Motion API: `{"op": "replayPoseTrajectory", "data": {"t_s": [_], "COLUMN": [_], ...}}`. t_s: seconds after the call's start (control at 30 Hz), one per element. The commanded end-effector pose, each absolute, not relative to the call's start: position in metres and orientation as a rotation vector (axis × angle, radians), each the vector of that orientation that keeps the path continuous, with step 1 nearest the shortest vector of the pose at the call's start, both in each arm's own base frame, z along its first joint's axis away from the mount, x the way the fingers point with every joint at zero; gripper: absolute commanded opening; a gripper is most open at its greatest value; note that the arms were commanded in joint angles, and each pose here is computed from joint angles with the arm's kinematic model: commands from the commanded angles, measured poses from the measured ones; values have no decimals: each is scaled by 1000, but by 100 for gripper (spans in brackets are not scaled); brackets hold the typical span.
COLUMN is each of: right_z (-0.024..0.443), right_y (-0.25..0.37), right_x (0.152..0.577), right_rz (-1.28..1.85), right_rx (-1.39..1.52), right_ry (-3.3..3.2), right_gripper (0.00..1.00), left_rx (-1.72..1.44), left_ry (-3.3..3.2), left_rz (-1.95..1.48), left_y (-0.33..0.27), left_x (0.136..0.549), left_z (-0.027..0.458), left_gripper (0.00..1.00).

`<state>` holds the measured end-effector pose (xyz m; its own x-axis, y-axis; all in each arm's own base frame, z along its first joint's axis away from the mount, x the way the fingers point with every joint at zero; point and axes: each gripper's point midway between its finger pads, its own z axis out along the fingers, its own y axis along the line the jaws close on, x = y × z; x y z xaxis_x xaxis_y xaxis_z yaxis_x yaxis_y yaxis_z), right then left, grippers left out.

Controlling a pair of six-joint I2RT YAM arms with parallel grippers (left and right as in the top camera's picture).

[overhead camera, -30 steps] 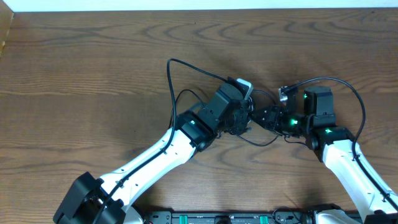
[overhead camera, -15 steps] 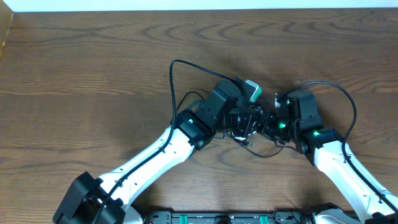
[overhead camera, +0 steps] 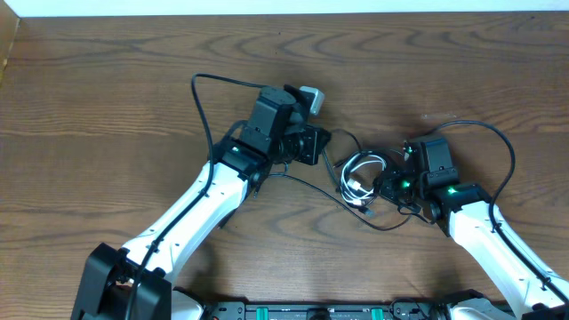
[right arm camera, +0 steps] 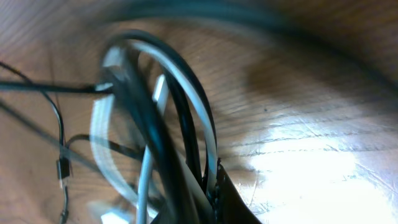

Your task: Untangle cables

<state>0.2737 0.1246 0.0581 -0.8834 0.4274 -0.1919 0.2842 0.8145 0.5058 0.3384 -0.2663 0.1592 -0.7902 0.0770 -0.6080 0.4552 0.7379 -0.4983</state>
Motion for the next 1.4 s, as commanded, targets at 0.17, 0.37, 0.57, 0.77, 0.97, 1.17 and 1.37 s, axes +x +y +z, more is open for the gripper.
{"op": "replayPoseTrajectory", "data": {"t_s": [0.17,0.37,0.57,0.77,0.97,1.17,1.37], "right_z": [75,80,88,87,87,96,105], "right_y": [158,161,163,157,148,153,153], "right_x": [259,268,280,283,287,283,281], "right_rz": [934,950,961,951,1005,1175,1316], "right_rx": [185,202,184,282,538,672,731], "right_ry": [2711,2669,2605,2609,2602,2599,2584], "right_gripper": [1,1,1,1,2,1,2], "left_rx": [313,345,541,784,847,981,977], "left_ry": [2388,2447,2431,2404,2400,2348,2335], "left_rz": [-732,-733,-924,-840,-742,-716,-512], "left_y": [-242,-247,-285,-290,-288,-302,-300], "left_x": [349,333,299,279,276,261,265], "left_z": [162,153,160,148,141,140,134], "left_gripper": [50,63,63,59,59,59,59]}}
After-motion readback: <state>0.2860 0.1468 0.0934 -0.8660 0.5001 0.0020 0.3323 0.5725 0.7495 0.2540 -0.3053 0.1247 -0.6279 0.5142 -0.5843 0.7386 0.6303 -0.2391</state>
